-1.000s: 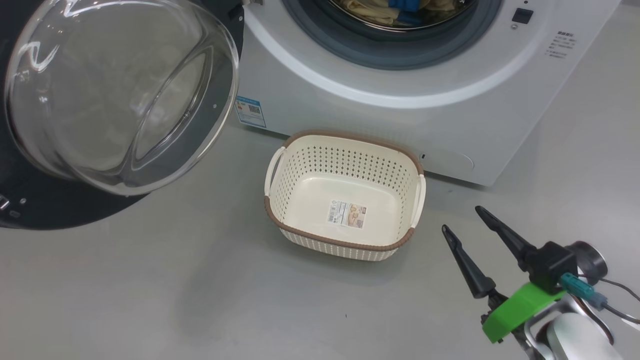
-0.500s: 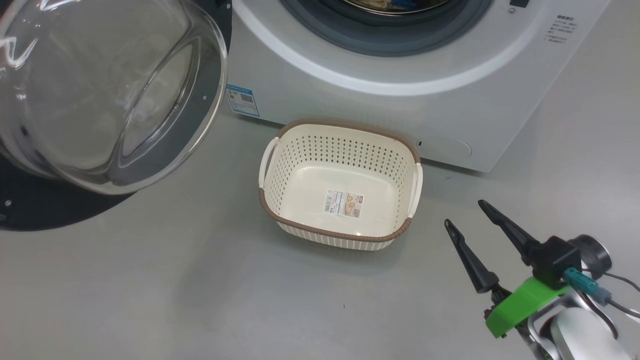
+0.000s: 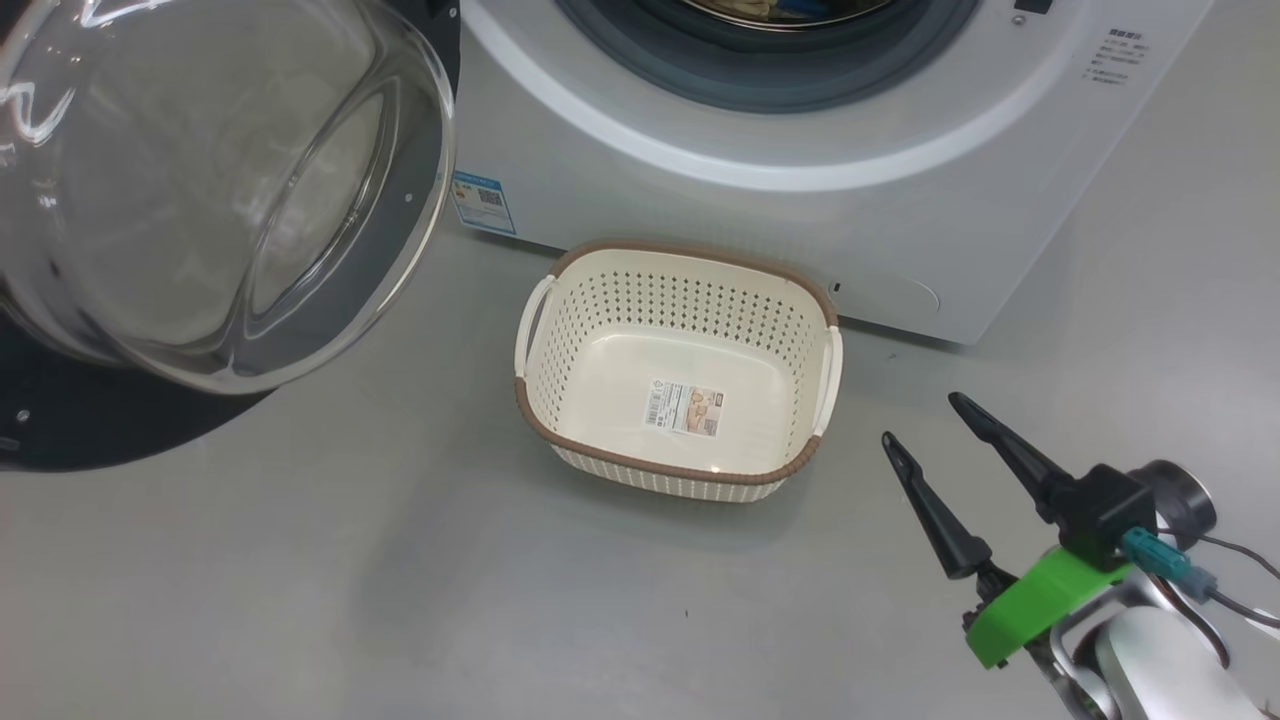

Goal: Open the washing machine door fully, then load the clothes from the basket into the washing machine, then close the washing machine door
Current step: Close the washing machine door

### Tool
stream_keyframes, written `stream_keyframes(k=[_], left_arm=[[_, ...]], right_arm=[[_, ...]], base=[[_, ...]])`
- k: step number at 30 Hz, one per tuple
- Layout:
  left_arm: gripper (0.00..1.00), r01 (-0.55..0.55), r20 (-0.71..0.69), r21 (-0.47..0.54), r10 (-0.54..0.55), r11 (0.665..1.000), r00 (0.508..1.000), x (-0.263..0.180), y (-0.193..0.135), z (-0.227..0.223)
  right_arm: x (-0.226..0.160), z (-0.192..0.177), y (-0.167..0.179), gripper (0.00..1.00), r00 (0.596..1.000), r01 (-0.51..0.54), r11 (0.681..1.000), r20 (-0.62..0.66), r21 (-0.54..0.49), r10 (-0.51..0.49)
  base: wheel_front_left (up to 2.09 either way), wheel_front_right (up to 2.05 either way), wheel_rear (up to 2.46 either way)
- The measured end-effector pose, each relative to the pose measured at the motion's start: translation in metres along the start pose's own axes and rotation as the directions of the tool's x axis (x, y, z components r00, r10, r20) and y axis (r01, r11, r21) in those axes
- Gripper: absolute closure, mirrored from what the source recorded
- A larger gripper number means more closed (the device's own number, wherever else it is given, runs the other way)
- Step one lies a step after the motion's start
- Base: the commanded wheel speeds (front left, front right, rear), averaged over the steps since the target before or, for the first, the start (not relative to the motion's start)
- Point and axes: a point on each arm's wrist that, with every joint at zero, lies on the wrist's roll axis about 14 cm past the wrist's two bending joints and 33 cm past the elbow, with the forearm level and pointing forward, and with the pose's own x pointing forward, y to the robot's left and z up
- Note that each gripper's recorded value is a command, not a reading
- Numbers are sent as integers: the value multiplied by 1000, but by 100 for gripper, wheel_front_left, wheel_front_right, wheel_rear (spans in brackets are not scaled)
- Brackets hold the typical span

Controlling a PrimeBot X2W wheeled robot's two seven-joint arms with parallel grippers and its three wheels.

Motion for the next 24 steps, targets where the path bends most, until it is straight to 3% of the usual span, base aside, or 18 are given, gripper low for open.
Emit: stream_keyframes(k=[24], left_arm=[[100,52,-233,143,-18,988,972,-29,0,-47]], right_arm=[[2,22,12,0,998,0,1000,57,6,0]], base=[[0,0,0]])
